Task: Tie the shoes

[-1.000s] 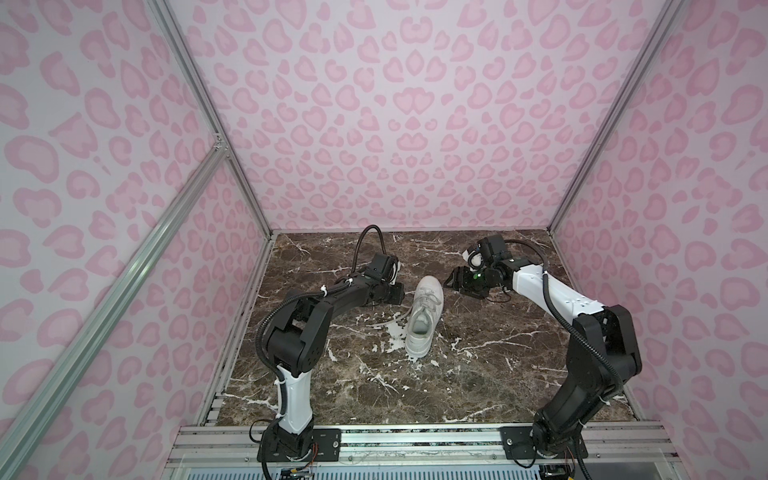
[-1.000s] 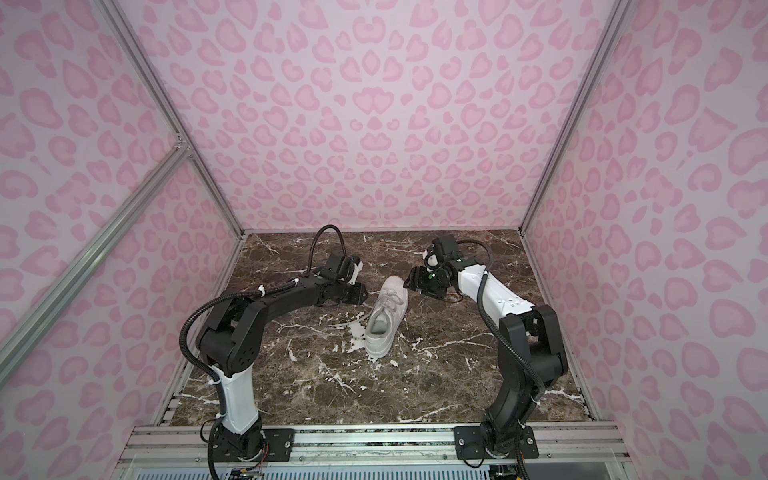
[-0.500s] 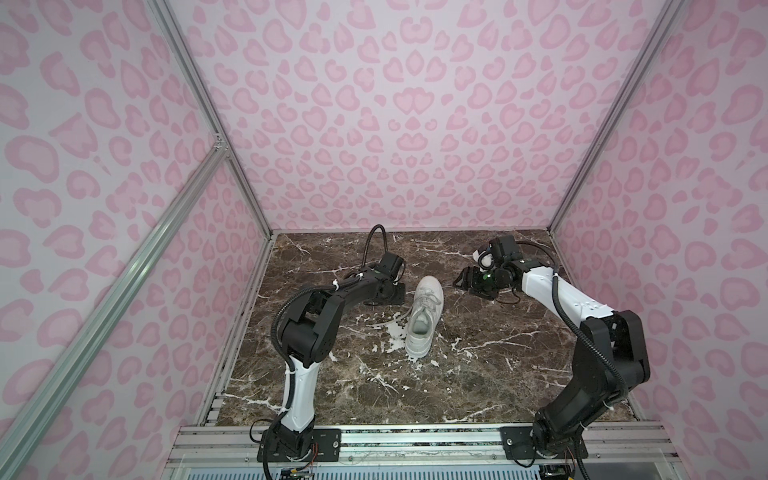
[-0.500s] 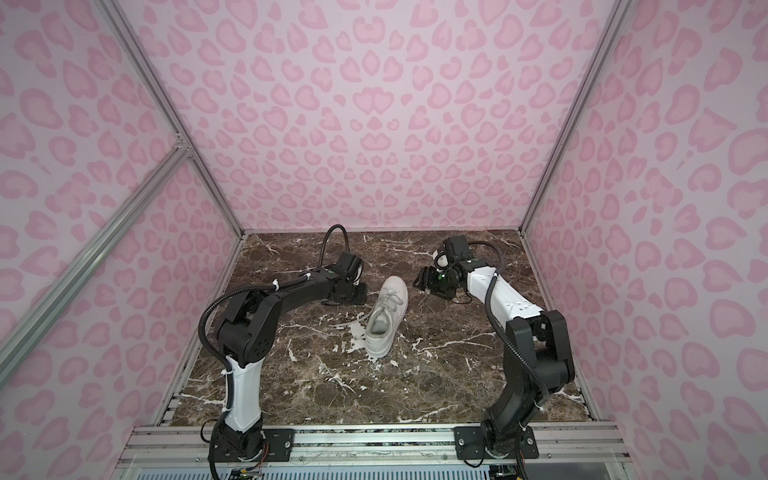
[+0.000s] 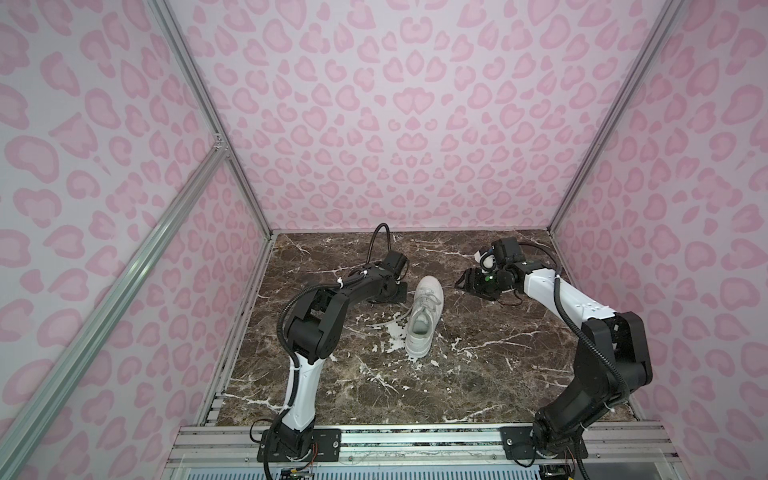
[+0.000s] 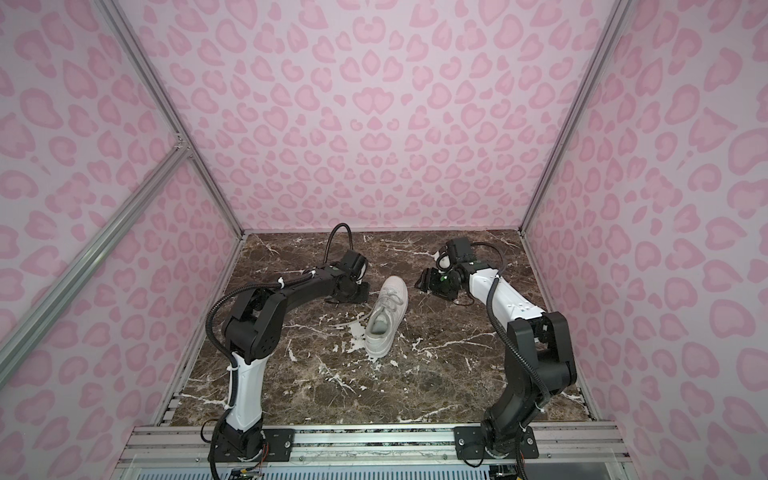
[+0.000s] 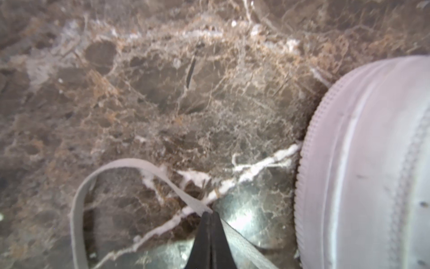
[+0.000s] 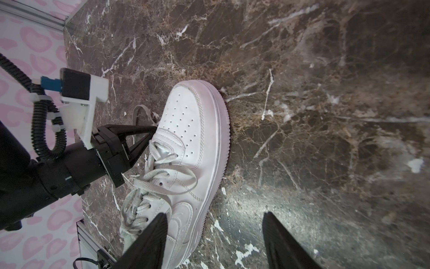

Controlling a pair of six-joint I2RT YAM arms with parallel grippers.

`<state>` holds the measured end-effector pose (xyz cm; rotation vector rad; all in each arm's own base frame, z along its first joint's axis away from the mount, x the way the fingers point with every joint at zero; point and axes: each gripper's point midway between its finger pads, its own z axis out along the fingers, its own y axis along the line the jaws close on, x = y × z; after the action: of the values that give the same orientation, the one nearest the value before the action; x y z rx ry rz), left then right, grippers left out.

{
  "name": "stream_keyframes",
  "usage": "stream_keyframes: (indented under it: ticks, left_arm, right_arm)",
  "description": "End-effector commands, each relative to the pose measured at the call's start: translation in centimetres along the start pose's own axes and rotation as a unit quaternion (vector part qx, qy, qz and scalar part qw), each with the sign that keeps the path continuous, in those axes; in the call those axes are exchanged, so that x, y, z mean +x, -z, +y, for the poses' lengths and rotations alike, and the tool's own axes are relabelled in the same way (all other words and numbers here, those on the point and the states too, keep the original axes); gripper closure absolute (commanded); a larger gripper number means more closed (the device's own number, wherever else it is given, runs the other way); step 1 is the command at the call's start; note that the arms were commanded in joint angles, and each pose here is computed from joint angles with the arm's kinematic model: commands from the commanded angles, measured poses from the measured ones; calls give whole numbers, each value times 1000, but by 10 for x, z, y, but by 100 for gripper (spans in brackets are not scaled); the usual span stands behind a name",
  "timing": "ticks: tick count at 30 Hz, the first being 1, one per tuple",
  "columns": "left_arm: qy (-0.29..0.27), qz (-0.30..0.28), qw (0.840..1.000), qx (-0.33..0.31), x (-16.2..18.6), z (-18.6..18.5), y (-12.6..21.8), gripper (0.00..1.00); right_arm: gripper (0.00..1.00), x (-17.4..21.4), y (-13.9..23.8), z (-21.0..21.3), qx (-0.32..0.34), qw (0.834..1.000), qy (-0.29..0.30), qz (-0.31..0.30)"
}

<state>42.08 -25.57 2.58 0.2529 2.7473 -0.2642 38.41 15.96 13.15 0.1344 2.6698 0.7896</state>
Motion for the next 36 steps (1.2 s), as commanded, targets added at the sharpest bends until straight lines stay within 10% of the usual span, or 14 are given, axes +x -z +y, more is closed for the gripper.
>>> stream_keyframes:
  ticks: [1,18,23,36]
  left_arm:
    - [0,-26,1000,5,-15,-3,28,96]
    - [12,-27,1000,5,-20,-4,32,95]
    - [9,-2,1000,1,-12,-3,14,66]
    - [-45,20,996,-68,-9,0,-10,60]
  right_arm:
    - [33,-6,2,8,-17,999,49,-13]
    - [34,2,22,5,2,992,119,-33]
    - [34,0,25,2,5,993,117,-32]
    - [34,-2,32,-15,14,995,90,-35]
